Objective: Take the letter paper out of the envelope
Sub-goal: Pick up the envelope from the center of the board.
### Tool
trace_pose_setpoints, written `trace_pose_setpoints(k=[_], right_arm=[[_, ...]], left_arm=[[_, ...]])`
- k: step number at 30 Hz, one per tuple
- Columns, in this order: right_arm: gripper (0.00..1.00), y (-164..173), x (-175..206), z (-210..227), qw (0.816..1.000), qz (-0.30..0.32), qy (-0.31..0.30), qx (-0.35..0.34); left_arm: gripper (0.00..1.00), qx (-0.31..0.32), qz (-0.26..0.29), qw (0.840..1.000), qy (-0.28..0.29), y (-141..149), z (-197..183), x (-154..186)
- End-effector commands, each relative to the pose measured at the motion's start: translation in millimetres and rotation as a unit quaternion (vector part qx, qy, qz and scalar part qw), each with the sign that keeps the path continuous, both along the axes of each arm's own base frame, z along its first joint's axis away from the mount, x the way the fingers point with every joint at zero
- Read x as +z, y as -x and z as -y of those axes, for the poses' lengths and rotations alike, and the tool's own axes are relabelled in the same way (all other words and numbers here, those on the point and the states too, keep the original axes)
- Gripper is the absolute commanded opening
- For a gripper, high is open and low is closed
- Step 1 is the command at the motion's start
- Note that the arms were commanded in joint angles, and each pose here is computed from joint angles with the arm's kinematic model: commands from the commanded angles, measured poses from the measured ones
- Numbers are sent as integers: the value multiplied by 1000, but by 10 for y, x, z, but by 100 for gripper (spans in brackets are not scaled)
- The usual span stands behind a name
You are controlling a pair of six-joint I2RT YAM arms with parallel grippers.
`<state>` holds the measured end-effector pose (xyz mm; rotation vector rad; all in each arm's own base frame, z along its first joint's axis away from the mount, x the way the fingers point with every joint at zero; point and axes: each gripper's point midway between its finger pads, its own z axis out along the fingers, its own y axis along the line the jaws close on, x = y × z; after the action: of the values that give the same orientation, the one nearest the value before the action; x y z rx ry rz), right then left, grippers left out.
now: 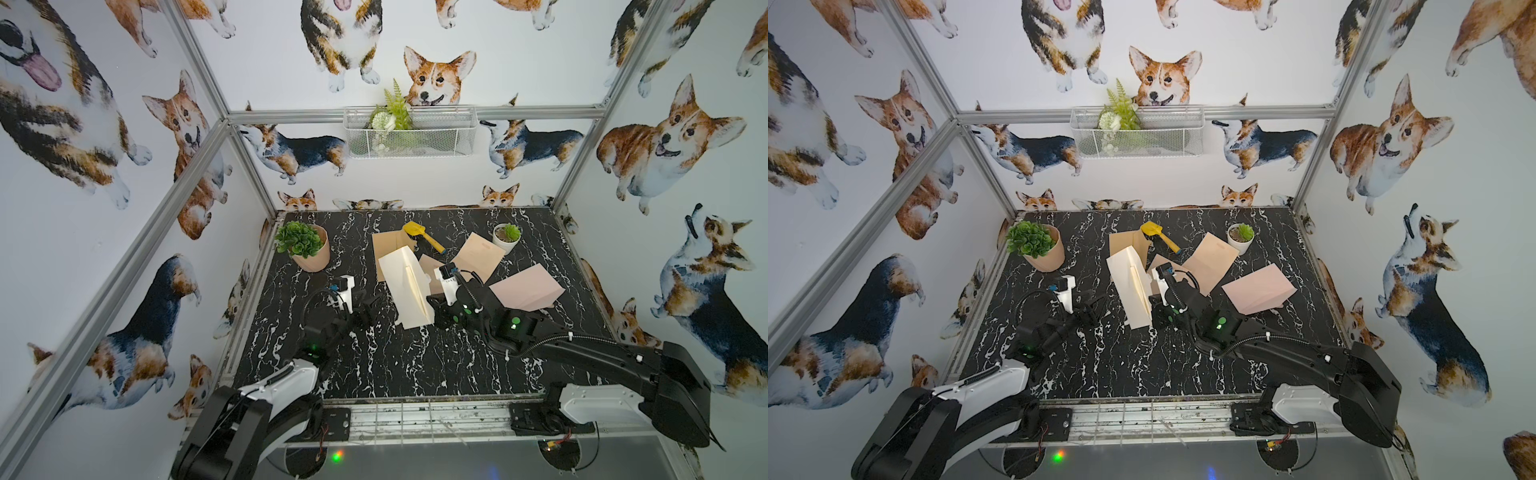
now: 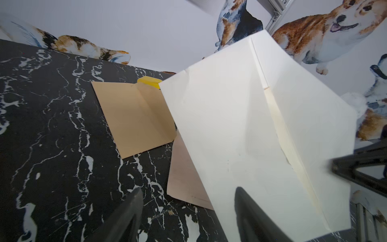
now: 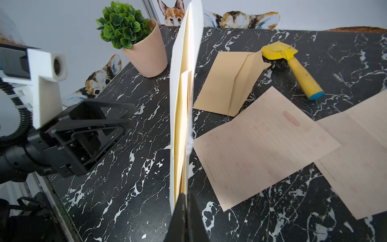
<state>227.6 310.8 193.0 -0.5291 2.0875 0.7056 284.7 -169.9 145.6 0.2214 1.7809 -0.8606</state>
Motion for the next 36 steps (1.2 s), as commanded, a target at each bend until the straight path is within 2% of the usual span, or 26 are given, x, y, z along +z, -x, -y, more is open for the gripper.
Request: trace_pose_setpoints(k=[1,5,6,11,18,26,28,32,36], right_arm=[[0,77,152,-101,998,22,-43,40],[0,160,215,-109,994,44,-76,68],[0,184,334,-71,992,55,-91,70],[0,209,337,-32,991,50,-94,80],[0,172,193,-62,992,22,-94,82],[0,37,-17,-30,995,0,-84,58],[0,3,-49,8,995,-7,-87,49],[0,-12,-94,31,995,-15,-86,43],[0,-27,-128,68,996,-21,-79,32]], left_arm=[[73,-71,52,995,51,73,215,304],[73,-96,53,991,73,81,296,313],[73,-103,54,990,78,88,316,321],[73,-131,47,986,91,98,400,316],[64,-143,50,984,96,116,426,331],[48,-147,54,984,91,142,428,360],[41,-146,50,984,88,141,425,351],[20,-153,45,984,82,145,447,362],[8,-154,45,984,77,154,446,363]])
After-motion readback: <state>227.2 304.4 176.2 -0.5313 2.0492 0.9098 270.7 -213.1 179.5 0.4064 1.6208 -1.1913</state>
